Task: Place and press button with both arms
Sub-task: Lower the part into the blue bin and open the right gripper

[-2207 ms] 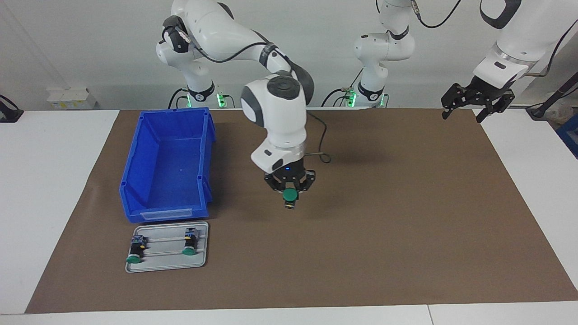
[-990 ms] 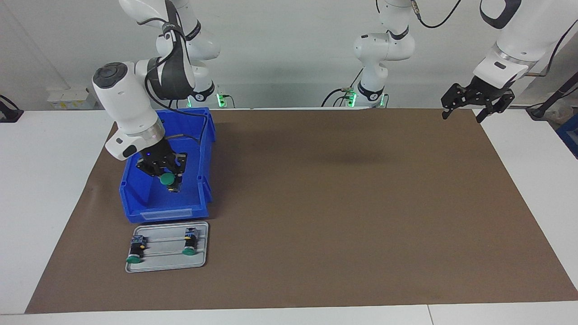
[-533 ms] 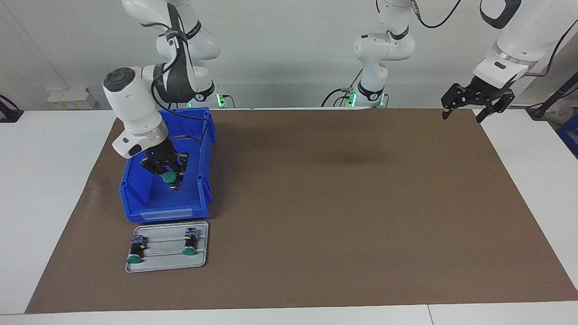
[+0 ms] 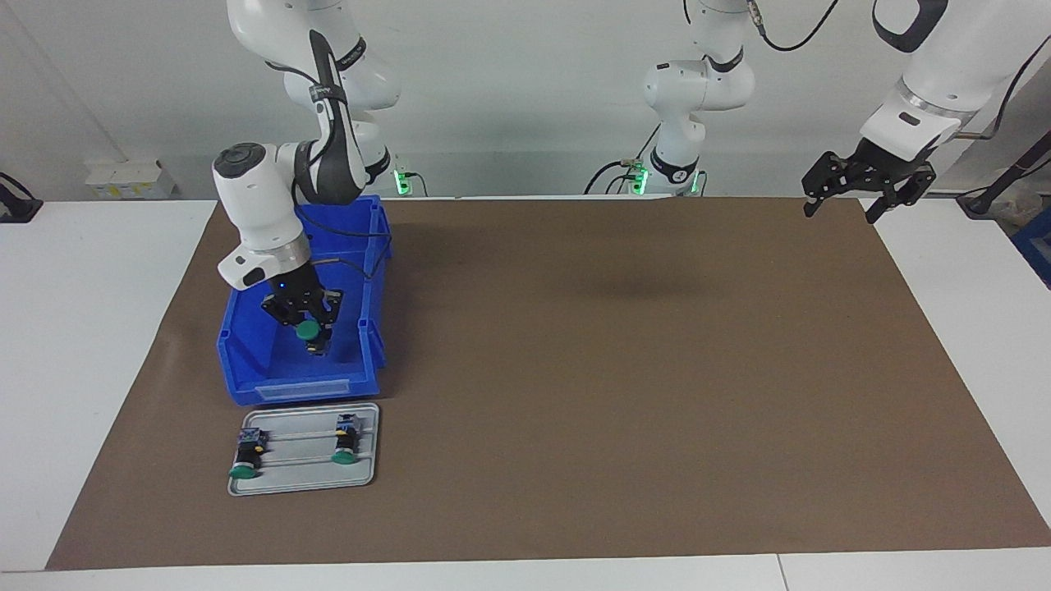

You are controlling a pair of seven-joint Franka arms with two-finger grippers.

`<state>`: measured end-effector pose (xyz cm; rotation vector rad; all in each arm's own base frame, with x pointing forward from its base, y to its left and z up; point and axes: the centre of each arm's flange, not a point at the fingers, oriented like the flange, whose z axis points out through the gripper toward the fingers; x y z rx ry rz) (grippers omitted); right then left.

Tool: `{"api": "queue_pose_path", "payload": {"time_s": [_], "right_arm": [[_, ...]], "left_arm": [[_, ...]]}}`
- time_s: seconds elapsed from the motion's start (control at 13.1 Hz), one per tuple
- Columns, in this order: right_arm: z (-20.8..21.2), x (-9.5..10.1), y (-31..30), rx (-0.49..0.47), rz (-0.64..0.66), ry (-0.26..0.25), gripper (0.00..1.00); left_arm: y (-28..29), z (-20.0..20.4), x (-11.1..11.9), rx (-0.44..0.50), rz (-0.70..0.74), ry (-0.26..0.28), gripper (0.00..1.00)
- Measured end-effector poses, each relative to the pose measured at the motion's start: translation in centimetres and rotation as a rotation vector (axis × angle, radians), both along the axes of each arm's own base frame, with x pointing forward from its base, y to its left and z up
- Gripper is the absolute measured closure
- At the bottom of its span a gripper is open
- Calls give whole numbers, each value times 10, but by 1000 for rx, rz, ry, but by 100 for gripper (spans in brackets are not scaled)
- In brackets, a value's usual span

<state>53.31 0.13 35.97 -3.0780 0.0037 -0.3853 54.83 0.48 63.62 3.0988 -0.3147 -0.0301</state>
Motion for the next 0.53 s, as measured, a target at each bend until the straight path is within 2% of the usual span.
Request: {"api": "queue_pose_path", "payload": {"time_s": [0.23, 0.53], "right_arm": [[-25, -10, -1, -3, -4, -12, 67], [-43, -13, -1, -5, -7, -24, 67]], "left_arm": [[0, 0, 0, 0, 0, 0, 0], [0, 0, 0, 0, 0, 0, 0]]}}
